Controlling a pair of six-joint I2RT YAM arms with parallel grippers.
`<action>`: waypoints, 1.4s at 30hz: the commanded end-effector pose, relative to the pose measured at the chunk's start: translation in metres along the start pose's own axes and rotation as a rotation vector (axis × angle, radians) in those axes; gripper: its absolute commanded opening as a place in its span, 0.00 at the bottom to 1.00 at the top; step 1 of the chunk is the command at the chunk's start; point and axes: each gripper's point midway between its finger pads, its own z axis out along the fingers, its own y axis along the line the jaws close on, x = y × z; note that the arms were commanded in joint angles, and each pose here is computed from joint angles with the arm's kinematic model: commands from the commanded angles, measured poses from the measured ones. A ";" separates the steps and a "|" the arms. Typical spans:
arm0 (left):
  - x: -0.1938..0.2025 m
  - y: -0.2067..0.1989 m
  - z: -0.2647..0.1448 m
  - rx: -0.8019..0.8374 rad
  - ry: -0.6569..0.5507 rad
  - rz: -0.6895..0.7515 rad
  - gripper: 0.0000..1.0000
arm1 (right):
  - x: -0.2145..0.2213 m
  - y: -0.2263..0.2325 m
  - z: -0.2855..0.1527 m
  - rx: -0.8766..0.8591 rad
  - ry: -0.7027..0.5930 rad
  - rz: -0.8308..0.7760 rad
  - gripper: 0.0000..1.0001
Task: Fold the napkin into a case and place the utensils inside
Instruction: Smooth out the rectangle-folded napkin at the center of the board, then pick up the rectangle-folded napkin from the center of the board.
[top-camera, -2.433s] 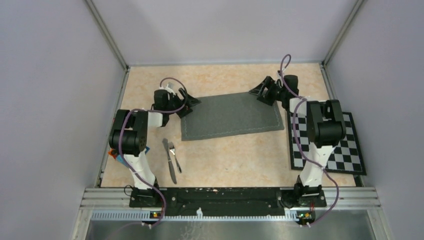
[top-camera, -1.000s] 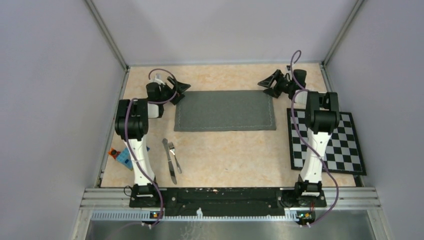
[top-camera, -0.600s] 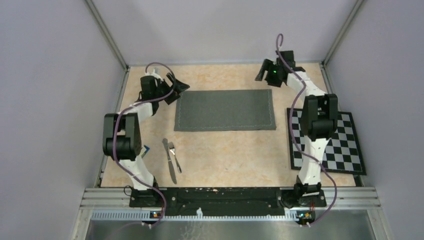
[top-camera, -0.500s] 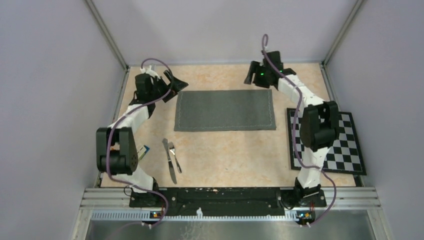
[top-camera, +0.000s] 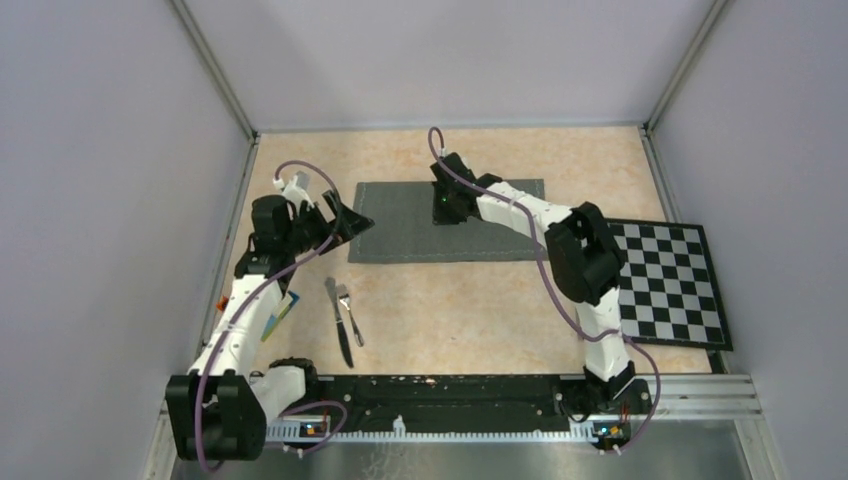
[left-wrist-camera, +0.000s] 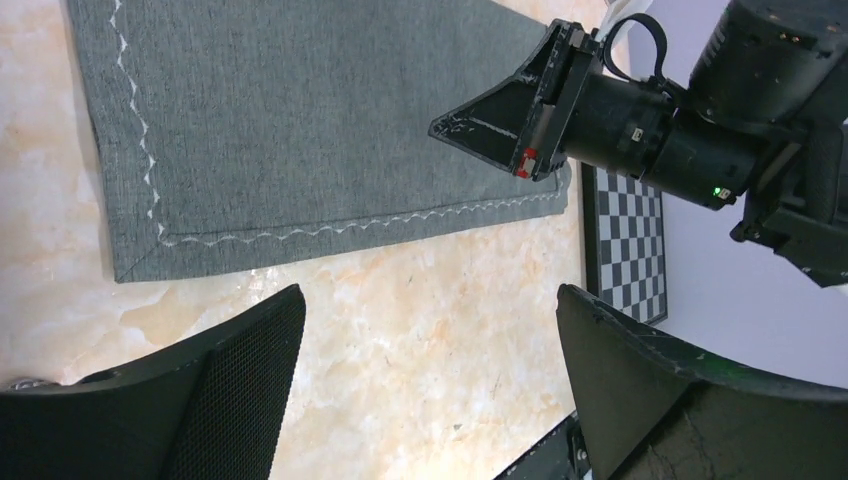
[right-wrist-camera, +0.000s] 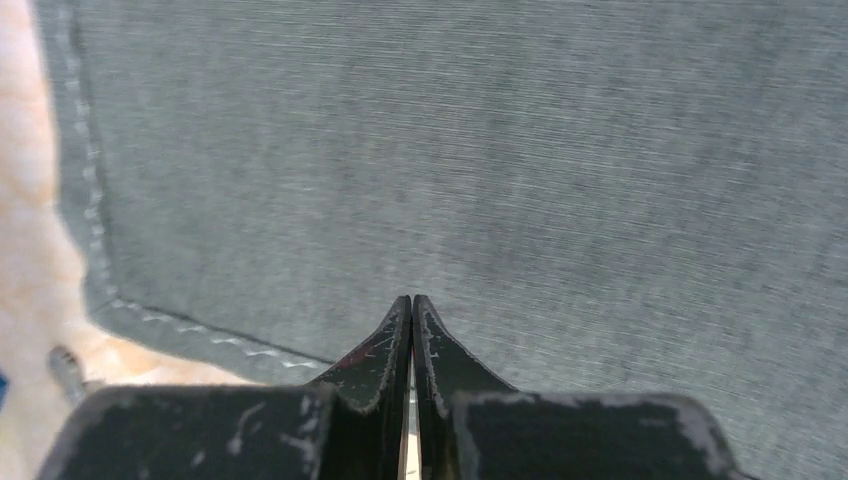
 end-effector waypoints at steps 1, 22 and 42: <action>0.020 0.000 0.002 0.014 0.065 0.045 0.99 | -0.022 -0.022 -0.015 0.128 -0.080 0.011 0.00; 0.057 0.000 0.170 -0.060 0.334 0.131 0.94 | -0.049 -0.215 -0.090 0.336 0.077 -0.100 0.76; 0.080 0.016 0.162 -0.064 0.381 0.144 0.94 | -0.024 -0.249 -0.048 0.362 0.172 -0.045 0.82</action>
